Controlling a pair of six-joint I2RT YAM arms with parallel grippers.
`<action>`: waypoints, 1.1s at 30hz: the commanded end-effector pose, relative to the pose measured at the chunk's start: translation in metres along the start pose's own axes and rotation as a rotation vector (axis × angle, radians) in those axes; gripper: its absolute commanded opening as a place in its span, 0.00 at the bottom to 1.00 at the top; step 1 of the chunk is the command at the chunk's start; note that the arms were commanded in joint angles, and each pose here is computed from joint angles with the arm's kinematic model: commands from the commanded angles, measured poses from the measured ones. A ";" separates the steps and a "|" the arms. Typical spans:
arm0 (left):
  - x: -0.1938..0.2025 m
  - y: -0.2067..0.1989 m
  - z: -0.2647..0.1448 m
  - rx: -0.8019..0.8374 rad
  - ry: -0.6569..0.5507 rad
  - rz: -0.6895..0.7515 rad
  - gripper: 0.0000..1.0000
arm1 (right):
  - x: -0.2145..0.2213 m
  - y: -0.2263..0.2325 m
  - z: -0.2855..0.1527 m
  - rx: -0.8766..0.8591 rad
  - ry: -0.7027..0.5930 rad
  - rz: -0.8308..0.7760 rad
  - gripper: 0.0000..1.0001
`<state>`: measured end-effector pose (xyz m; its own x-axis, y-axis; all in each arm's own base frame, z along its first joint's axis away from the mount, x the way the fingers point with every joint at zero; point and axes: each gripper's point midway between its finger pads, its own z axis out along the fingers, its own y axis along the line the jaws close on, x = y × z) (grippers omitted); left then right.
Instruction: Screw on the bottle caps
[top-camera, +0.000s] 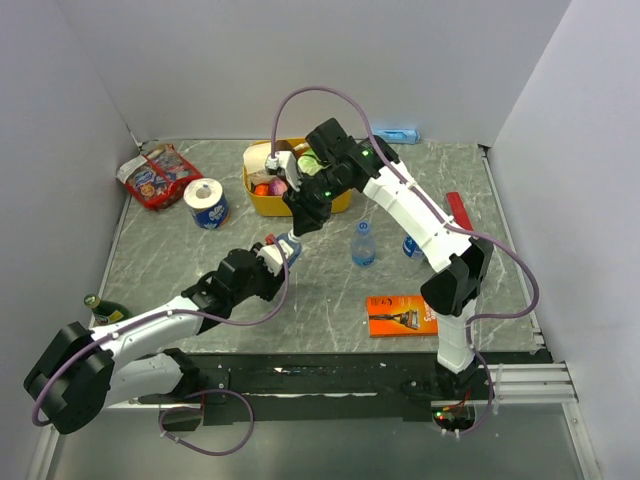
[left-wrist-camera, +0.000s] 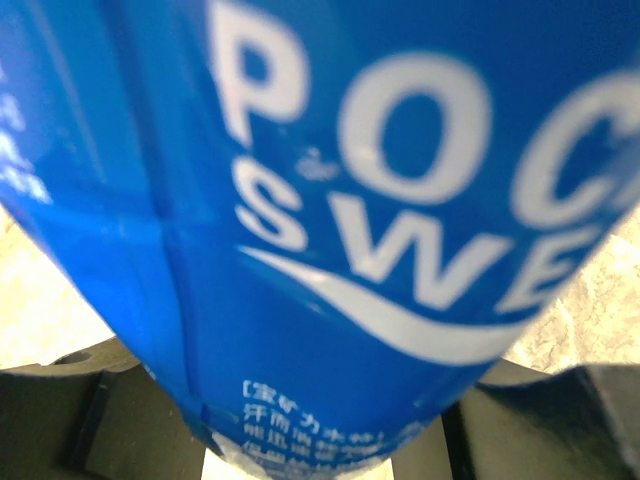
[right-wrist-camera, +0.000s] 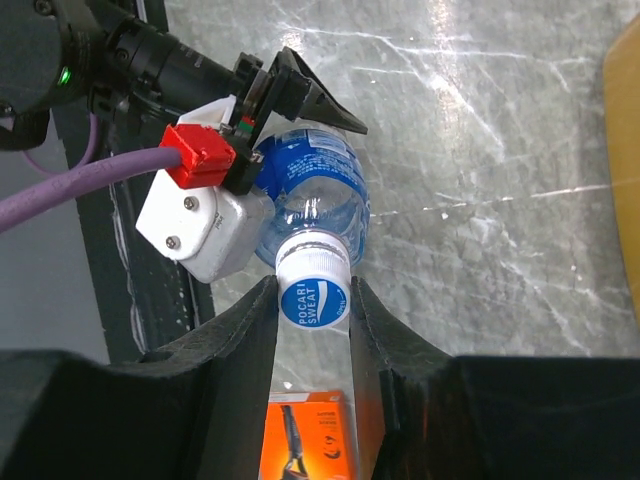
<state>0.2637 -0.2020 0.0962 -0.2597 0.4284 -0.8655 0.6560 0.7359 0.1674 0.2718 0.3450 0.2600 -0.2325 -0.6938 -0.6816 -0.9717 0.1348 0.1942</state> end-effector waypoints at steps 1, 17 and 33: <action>-0.101 0.024 -0.005 -0.086 -0.303 -0.112 0.01 | 0.036 0.051 -0.009 -0.125 0.181 0.206 0.28; -0.072 0.001 0.004 0.032 -0.225 -0.049 0.01 | -0.041 0.043 -0.090 0.078 -0.191 -0.044 0.78; -0.066 -0.065 -0.027 0.485 -0.253 0.338 0.01 | 0.011 0.088 -0.099 0.071 -0.083 -1.007 0.79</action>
<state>0.2297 -0.2507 0.1318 0.0198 0.4357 -0.8999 0.9027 0.3791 0.2035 0.1864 0.2747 0.3392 0.4906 -0.5436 -0.6810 -0.8714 -0.3101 -0.3802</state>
